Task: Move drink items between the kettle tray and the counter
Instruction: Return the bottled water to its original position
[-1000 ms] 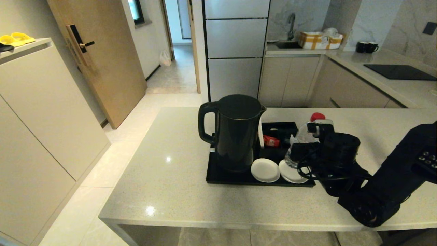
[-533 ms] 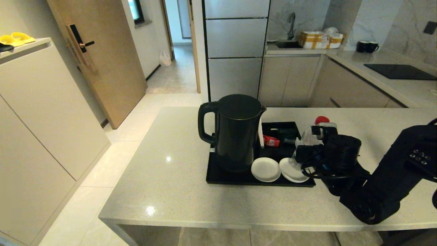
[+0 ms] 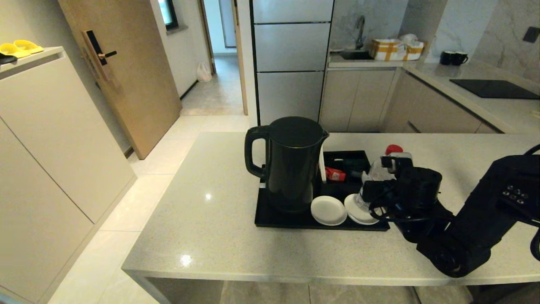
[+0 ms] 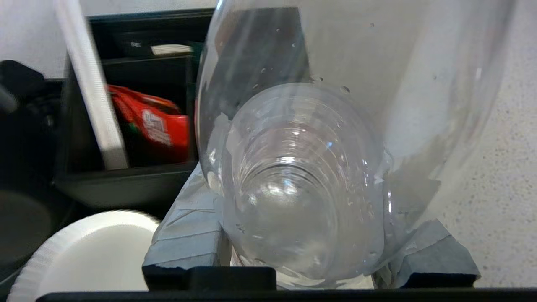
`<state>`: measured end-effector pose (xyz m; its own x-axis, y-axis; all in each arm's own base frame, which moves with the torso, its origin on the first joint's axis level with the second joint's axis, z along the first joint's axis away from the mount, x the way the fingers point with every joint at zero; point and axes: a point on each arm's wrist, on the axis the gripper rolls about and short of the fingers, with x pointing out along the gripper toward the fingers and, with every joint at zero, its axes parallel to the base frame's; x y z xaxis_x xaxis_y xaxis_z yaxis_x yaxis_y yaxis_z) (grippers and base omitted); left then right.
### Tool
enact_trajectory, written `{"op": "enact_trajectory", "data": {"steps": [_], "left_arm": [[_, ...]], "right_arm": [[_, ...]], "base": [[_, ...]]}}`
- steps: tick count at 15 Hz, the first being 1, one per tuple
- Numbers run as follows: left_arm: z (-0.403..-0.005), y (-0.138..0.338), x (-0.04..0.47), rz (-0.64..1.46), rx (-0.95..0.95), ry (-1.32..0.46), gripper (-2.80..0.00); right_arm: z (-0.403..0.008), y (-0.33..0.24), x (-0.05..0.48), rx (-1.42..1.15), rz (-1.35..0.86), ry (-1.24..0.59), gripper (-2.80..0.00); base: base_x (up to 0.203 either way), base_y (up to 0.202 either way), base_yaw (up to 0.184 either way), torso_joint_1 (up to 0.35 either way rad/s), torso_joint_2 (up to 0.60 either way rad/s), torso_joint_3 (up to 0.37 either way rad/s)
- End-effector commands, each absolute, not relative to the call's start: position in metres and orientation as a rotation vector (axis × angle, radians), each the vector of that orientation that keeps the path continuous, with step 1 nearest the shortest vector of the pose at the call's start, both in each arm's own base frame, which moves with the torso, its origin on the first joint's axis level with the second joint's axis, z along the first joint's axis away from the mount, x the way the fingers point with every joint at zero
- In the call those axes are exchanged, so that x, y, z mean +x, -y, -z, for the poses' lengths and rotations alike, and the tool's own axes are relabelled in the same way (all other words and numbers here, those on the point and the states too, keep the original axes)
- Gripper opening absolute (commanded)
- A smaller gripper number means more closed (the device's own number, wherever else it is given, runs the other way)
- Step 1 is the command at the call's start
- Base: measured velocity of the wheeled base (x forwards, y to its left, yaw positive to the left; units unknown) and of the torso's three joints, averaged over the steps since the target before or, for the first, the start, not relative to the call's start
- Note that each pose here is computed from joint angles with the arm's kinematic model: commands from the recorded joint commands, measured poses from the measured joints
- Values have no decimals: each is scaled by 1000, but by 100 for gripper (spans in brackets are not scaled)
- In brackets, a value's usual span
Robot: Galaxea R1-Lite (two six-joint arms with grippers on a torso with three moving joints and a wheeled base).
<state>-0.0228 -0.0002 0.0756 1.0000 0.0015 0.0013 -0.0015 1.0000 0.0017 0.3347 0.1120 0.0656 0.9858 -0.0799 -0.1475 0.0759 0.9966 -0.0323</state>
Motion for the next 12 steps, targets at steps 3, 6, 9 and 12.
{"op": "enact_trajectory", "data": {"steps": [3, 6, 9, 12], "left_arm": [[-75, 0, -23, -2, 2, 0, -280], [-75, 0, -23, -2, 2, 0, -280], [-75, 0, -23, -2, 2, 0, -280], [-75, 0, -23, -2, 2, -1, -280]], "right_arm": [[-71, -122, 328, -23, 51, -133, -280], [-67, -124, 328, -27, 48, -143, -280], [-60, -124, 330, -29, 50, -154, -280], [-54, -124, 332, -31, 48, -168, -280]], "base": [[0, 0, 0, 0, 0, 0], [0, 0, 0, 0, 0, 0], [0, 0, 0, 0, 0, 0], [0, 0, 0, 0, 0, 0]]}}
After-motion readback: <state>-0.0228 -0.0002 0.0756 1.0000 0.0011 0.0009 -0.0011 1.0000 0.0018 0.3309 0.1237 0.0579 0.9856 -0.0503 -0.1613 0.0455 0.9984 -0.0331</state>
